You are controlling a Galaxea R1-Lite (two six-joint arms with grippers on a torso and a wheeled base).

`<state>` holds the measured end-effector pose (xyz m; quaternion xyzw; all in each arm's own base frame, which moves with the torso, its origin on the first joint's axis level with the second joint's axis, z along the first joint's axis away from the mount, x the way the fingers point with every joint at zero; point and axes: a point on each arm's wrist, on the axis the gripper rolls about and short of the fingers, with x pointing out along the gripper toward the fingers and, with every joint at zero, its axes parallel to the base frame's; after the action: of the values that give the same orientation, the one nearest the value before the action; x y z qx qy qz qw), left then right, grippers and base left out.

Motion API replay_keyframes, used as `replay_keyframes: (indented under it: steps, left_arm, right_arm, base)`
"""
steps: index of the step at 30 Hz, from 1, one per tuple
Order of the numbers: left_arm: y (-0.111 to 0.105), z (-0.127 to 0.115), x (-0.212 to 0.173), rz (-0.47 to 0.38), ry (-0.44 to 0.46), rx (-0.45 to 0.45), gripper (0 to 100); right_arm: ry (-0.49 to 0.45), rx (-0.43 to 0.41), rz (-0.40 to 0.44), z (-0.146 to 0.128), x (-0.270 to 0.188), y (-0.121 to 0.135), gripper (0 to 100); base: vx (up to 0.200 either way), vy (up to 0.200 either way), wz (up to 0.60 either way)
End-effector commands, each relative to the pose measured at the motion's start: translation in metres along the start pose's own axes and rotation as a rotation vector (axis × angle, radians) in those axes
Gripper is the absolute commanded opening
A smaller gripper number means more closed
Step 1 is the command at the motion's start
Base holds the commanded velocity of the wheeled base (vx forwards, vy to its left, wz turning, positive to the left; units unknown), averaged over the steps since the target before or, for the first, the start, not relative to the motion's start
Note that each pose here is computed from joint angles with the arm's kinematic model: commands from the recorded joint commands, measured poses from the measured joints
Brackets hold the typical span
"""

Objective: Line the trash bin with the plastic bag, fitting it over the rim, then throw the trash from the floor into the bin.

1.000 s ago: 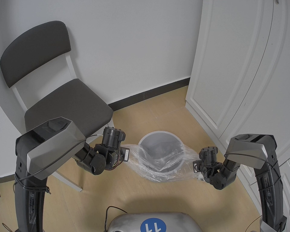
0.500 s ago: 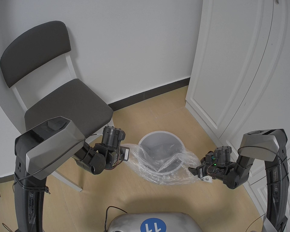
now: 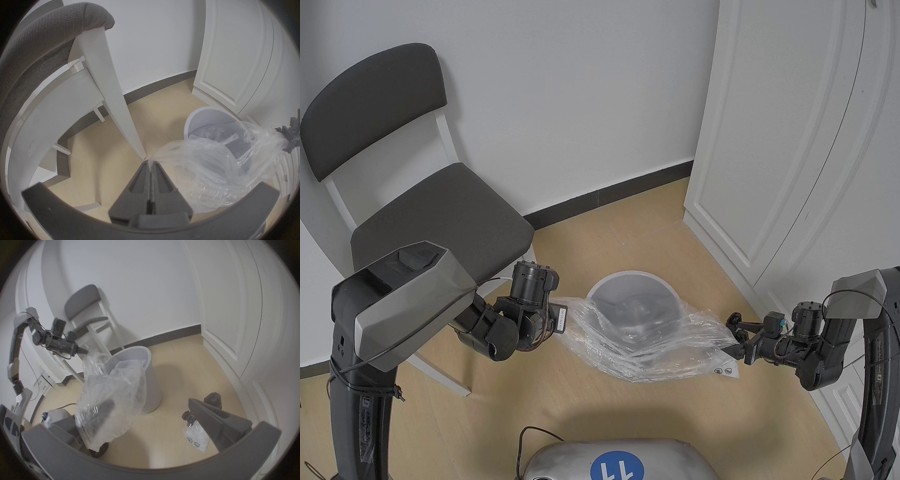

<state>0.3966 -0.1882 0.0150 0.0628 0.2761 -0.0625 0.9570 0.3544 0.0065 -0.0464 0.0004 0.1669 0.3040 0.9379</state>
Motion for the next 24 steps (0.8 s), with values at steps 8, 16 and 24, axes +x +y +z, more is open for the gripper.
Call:
replay_keyframes:
  steps: [8, 16, 24]
  left_arm:
    - [0.000, -0.011, 0.011, 0.027, 0.025, 0.010, 0]
    - [0.001, -0.011, 0.016, 0.031, 0.030, 0.008, 0]
    - [0.002, -0.012, 0.018, 0.037, 0.035, 0.008, 0]
  right_arm:
    - [0.019, 0.164, 0.171, -0.044, -0.022, -0.010, 100]
    - [0.003, 0.193, 0.211, -0.046, -0.035, -0.019, 100]
    - [0.008, 0.209, 0.199, -0.049, -0.041, -0.021, 100]
  base:
    - [0.000, 0.000, 0.00]
    - [0.000, 0.000, 0.00]
    - [0.000, 0.000, 0.00]
